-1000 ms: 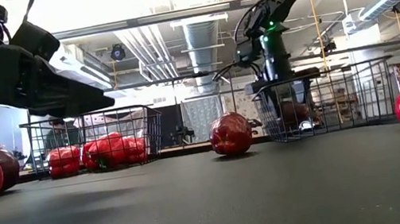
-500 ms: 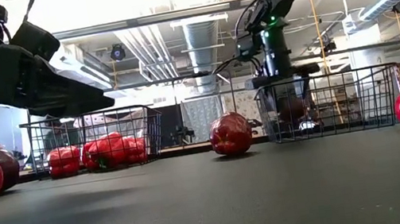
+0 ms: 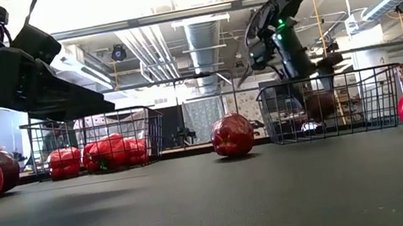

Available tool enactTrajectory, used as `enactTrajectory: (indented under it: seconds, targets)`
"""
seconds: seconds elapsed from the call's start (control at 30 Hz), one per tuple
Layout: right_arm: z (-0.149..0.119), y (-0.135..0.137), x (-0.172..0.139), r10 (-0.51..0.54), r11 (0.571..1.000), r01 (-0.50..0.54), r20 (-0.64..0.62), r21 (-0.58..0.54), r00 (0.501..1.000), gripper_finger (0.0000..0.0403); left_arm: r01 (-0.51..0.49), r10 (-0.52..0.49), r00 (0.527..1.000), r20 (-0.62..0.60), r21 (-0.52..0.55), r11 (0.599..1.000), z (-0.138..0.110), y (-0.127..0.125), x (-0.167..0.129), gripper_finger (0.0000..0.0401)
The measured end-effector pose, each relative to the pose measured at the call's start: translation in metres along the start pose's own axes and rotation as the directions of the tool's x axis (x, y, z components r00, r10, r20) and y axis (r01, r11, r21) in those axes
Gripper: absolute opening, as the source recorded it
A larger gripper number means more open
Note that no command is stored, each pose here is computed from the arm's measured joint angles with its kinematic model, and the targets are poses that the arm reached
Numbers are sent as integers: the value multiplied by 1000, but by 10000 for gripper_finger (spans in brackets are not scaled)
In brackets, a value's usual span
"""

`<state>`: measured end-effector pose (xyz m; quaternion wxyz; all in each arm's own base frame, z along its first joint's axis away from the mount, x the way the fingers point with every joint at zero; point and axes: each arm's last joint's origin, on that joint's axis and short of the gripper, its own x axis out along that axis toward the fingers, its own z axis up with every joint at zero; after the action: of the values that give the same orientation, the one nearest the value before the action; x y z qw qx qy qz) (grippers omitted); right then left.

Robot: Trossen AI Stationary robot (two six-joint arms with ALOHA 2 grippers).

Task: Sort produce into baskets
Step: Put the apple into the right black wire basket

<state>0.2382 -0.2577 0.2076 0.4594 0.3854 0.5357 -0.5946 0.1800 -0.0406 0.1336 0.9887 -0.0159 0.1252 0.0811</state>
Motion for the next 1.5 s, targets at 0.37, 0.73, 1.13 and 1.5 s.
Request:
enactTrajectory:
  seconds: [0.37, 0.73, 1.13, 1.5]
  targets:
    - [4, 0, 7, 67, 995, -68, -20, -74, 998, 365, 0, 0, 1000, 2, 43, 999, 0, 0, 0, 336]
    - [7, -4, 0, 91, 989, -91, -8, -114, 996, 377, 1, -1, 1000, 9, 41, 999, 1, 0, 0, 336]
    - [-48, 21, -110, 435, 890, -393, 178, -229, 882, 374, 1, -1, 1000, 9, 49, 999, 1, 0, 0, 336]
    - [-235, 115, -134, 567, 789, -426, 257, -442, 783, 374, 1, -1, 1000, 8, 41, 999, 1, 0, 0, 336]
